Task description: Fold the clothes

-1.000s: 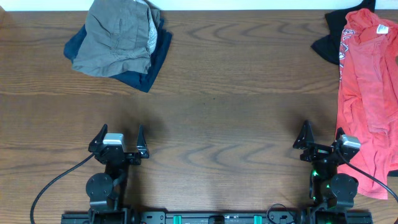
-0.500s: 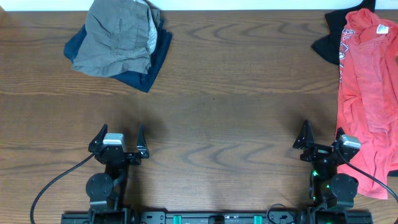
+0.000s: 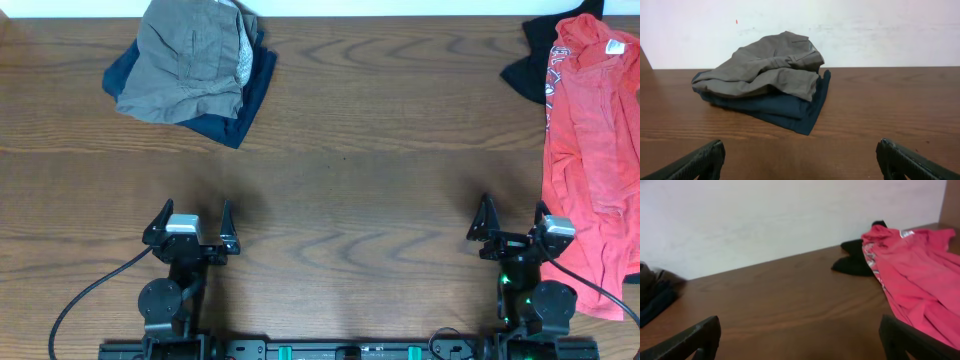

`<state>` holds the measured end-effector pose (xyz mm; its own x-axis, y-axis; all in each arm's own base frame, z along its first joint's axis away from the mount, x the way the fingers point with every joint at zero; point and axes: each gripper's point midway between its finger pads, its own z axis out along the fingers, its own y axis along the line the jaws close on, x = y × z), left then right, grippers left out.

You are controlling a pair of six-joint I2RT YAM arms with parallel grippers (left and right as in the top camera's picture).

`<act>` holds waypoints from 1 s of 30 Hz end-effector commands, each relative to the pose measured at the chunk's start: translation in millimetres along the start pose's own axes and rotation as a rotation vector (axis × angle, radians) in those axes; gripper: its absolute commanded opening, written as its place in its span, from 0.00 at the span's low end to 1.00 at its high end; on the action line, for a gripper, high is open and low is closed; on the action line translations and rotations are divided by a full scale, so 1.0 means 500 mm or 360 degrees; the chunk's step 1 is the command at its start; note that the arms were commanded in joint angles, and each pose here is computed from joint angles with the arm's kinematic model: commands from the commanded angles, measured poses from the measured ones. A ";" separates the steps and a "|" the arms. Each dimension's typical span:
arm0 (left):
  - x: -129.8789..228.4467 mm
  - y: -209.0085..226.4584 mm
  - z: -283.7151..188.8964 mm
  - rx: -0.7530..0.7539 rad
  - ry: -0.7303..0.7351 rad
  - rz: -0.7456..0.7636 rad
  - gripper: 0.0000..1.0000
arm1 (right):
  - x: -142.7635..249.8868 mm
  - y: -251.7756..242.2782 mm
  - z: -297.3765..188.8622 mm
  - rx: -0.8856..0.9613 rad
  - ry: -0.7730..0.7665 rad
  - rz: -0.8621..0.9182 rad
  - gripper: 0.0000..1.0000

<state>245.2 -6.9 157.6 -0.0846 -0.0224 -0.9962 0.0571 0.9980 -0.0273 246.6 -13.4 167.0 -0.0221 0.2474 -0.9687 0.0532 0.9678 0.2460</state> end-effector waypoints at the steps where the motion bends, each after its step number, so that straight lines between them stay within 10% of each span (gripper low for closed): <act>1: 0.004 -0.007 0.000 0.0033 0.0008 -0.0015 0.98 | -0.013 0.024 -0.002 -0.0097 -0.0030 -0.0061 0.99; 18: -0.193 -0.007 0.037 0.0023 0.0369 -0.0055 0.98 | -0.267 0.167 0.088 -0.0430 0.0195 -0.0176 0.99; 30: -0.242 -0.037 0.135 0.0219 0.1027 -0.0086 0.98 | -0.215 0.151 0.334 -0.0381 0.0936 -0.0332 0.99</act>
<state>308.4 -13.0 266.2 -0.6584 -0.0210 -0.7524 0.0781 0.9923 -0.0961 396.7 22.8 284.9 -0.5473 0.0477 -0.8355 -0.1776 0.9690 0.1717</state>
